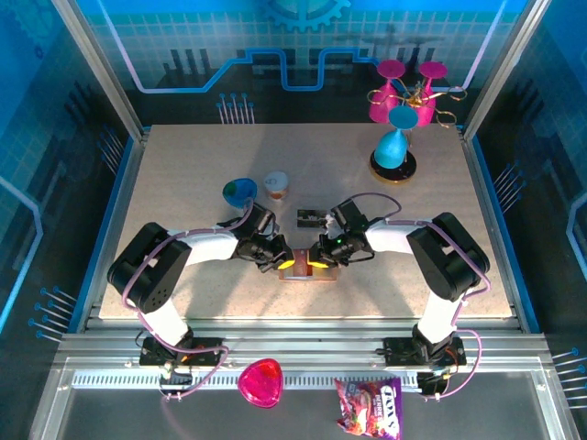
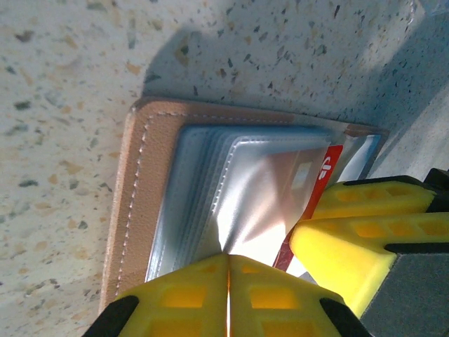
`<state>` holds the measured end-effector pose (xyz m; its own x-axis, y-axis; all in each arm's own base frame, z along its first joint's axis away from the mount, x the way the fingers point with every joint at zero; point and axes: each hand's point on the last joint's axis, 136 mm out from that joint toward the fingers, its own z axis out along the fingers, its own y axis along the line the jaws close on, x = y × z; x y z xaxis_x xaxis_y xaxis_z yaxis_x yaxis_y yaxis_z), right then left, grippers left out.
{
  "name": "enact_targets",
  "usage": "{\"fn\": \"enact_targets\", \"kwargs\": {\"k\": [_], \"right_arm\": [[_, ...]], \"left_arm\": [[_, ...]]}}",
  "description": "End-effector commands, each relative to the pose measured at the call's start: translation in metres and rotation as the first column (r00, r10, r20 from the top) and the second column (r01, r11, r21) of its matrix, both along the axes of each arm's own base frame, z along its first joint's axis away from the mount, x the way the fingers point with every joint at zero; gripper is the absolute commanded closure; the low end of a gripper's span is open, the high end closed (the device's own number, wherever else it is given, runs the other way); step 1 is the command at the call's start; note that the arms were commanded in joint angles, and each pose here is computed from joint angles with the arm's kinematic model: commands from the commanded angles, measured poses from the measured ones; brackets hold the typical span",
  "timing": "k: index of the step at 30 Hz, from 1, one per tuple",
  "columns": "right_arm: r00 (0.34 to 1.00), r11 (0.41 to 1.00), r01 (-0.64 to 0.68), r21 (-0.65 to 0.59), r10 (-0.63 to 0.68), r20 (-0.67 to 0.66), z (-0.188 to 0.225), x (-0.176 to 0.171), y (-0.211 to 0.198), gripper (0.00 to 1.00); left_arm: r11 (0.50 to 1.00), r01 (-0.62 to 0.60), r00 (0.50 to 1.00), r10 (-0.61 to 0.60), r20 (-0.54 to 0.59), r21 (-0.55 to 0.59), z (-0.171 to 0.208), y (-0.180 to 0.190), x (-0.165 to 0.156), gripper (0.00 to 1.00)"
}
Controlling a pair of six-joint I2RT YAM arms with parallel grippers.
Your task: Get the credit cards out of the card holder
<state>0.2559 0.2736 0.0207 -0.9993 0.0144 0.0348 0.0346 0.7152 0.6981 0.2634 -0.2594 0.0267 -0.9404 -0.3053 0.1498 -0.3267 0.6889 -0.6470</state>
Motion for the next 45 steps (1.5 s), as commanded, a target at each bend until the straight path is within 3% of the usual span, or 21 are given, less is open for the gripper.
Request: {"fn": "enact_targets", "kwargs": {"k": [1,28,45], "right_arm": [[1.0,1.0,0.016,0.0,-0.016,-0.016,-0.002,-0.002,-0.006,0.88],[0.999,0.987,0.009,-0.161,-0.001,0.049,0.017,-0.001,-0.046,0.94],[0.996,0.987,0.02,-0.159,-0.005,0.091,0.034,0.009,-0.044,0.95]], "left_arm": [[0.999,0.011,0.999,-0.01,-0.031,0.037,-0.01,0.005,-0.01,0.92],[0.999,0.011,1.0,-0.01,-0.021,0.035,-0.007,0.005,-0.009,0.92],[1.0,0.011,1.0,-0.01,-0.016,0.03,-0.004,0.004,-0.008,0.92]]}}
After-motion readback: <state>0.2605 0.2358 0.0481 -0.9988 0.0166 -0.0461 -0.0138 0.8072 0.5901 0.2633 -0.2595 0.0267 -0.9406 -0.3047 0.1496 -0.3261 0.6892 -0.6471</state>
